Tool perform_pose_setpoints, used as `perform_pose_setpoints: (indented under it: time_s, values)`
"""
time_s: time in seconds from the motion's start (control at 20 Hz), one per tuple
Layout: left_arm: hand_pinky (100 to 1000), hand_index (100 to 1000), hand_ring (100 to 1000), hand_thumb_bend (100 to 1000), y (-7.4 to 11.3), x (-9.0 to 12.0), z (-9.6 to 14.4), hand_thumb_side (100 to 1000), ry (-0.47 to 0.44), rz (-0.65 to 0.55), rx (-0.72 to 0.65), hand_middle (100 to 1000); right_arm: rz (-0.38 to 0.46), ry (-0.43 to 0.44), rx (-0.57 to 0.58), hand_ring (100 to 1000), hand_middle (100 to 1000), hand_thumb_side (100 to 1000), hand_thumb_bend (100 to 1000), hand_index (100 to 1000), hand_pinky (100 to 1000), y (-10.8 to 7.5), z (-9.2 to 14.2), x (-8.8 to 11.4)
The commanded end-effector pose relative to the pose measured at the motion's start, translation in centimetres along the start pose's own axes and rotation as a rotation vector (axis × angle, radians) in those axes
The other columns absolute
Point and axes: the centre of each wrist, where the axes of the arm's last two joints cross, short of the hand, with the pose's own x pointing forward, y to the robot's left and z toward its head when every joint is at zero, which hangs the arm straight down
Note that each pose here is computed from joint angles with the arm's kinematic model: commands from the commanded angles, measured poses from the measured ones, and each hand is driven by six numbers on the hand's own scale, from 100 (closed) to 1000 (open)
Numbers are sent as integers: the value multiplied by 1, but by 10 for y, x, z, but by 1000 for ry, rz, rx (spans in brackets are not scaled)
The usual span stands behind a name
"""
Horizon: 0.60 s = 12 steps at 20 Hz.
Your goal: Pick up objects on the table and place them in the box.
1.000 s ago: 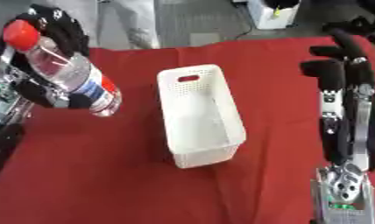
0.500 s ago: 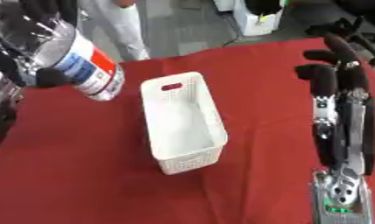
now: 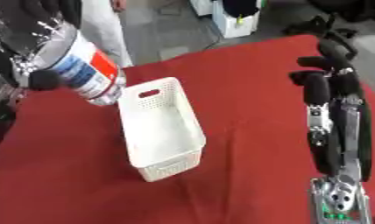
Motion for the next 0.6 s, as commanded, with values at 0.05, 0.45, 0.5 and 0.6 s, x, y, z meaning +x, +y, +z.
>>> perform_pose_setpoints:
  time_s: [0.05, 0.45, 0.5, 0.6]
  values:
    - [100, 126, 100, 679, 2, 1, -10, 100, -15, -2, -30, 100, -19, -30, 1, 616, 678, 840, 523, 887, 650, 3, -7, 6]
    - [100, 129, 100, 696, -1, -5, -7, 100, -11, -11, -89, 100, -34, -34, -1, 613, 675, 828, 531, 888, 648, 0, -10, 6]
    - [100, 130, 100, 698, -2, -6, -6, 100, -11, -12, -98, 100, -36, -33, -2, 612, 675, 827, 531, 888, 648, 0, -10, 6]
    - [100, 130, 100, 710, -4, -8, -5, 100, -8, -14, -116, 100, -40, -31, -3, 611, 674, 824, 533, 889, 648, -1, -11, 6]
